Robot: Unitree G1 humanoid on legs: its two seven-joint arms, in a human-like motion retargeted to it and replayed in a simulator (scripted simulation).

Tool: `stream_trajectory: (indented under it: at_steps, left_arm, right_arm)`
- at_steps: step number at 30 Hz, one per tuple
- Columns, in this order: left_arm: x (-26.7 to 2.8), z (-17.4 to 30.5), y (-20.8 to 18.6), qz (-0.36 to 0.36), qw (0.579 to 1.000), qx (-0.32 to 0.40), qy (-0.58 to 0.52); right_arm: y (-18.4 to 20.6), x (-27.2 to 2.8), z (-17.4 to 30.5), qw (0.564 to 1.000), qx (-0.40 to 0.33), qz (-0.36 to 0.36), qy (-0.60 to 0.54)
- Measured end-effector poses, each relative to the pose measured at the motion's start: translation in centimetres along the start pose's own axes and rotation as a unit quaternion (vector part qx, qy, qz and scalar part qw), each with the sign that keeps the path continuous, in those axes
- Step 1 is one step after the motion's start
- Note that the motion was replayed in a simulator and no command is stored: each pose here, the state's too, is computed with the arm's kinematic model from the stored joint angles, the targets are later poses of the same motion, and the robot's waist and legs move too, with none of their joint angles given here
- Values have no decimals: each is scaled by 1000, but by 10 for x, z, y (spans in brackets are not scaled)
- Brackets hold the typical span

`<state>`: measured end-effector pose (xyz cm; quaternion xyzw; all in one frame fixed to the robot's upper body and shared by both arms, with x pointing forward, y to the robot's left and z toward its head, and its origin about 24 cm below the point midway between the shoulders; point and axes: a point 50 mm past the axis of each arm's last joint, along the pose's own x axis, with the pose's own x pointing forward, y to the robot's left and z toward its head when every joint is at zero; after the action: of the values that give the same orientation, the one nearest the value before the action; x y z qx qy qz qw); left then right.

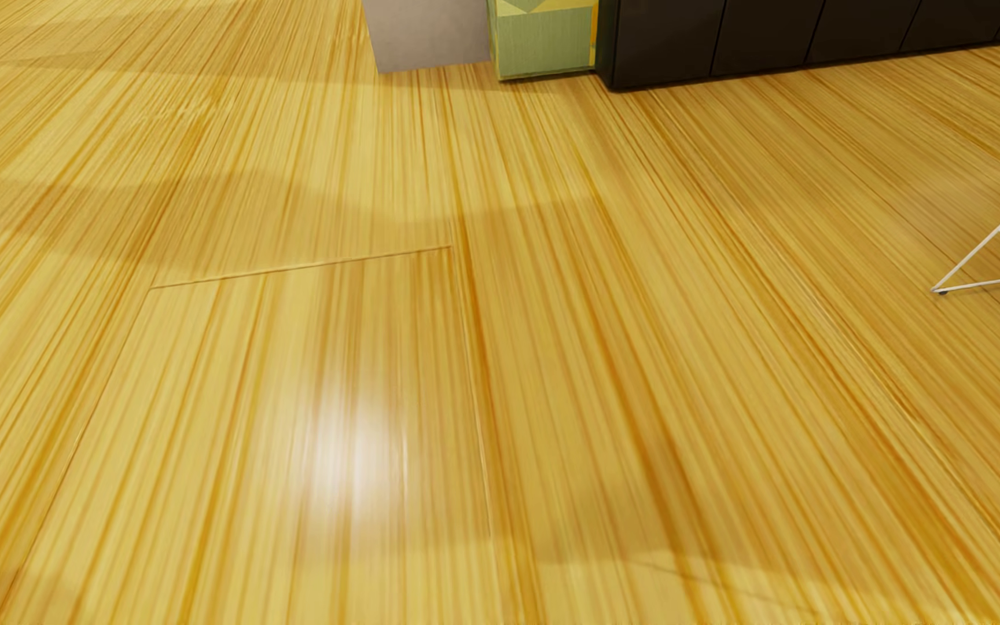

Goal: Stand still

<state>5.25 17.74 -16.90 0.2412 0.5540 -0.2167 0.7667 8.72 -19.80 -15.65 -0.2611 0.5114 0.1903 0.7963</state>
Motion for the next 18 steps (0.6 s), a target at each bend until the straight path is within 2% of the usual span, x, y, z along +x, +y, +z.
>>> stream_trajectory:
  at_steps: [18]
  left_arm:
    - [0, 0, 2, -2, 1000, 16, -1]
  right_arm:
    - [-2, 1, 4, 1000, -8, 0, -5]
